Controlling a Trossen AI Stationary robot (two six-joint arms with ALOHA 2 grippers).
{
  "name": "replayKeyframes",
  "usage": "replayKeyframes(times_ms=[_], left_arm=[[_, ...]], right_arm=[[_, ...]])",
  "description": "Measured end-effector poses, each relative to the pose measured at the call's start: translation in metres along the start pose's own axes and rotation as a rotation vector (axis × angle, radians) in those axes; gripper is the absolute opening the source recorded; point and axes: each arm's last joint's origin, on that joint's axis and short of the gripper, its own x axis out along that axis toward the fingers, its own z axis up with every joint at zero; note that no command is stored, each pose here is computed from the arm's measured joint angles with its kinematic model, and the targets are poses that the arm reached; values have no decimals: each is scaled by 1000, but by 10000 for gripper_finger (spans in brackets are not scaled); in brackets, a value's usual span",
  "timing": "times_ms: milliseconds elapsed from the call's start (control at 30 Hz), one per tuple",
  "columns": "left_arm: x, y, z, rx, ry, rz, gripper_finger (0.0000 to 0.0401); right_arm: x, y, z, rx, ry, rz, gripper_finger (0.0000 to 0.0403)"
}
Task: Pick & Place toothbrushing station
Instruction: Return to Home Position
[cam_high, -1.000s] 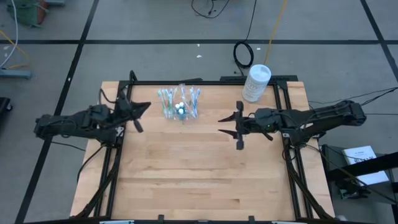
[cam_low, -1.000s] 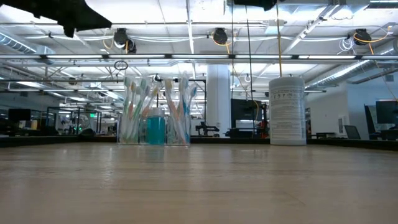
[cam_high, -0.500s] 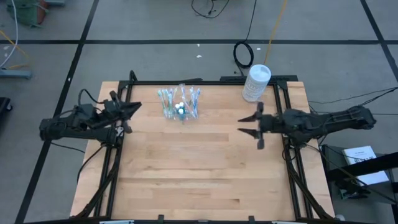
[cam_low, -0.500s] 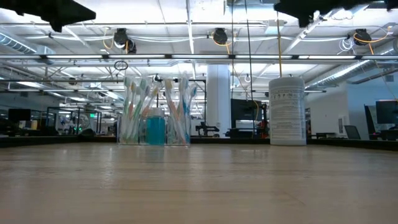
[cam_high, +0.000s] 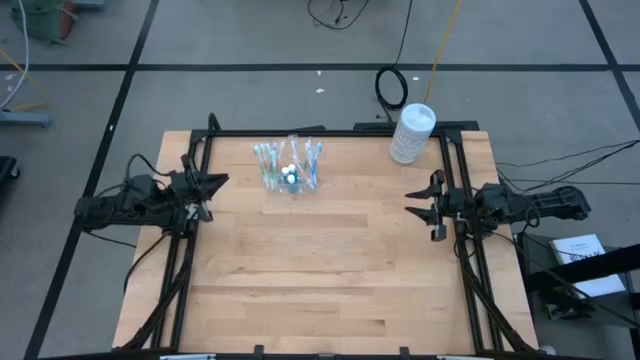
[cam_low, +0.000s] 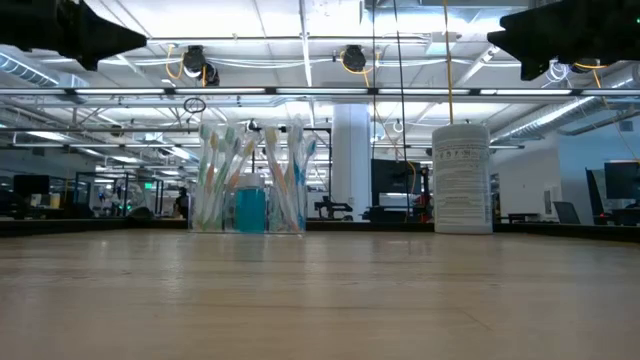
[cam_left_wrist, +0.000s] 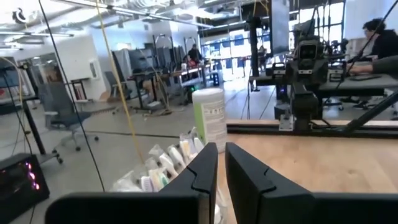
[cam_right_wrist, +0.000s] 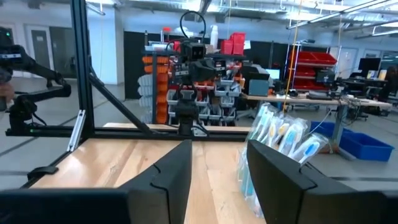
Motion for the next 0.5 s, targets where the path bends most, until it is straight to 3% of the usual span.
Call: replayKeyframes(times_ms=[333, 500], left_arm=[[8, -9, -15, -8, -33, -106, 40], [12, -13, -23, -45, -99, -105, 40]], right_arm=[[-15, -1, -22, 23, -53, 2, 146], [-17, 2, -34, 22, -98, 79, 146]])
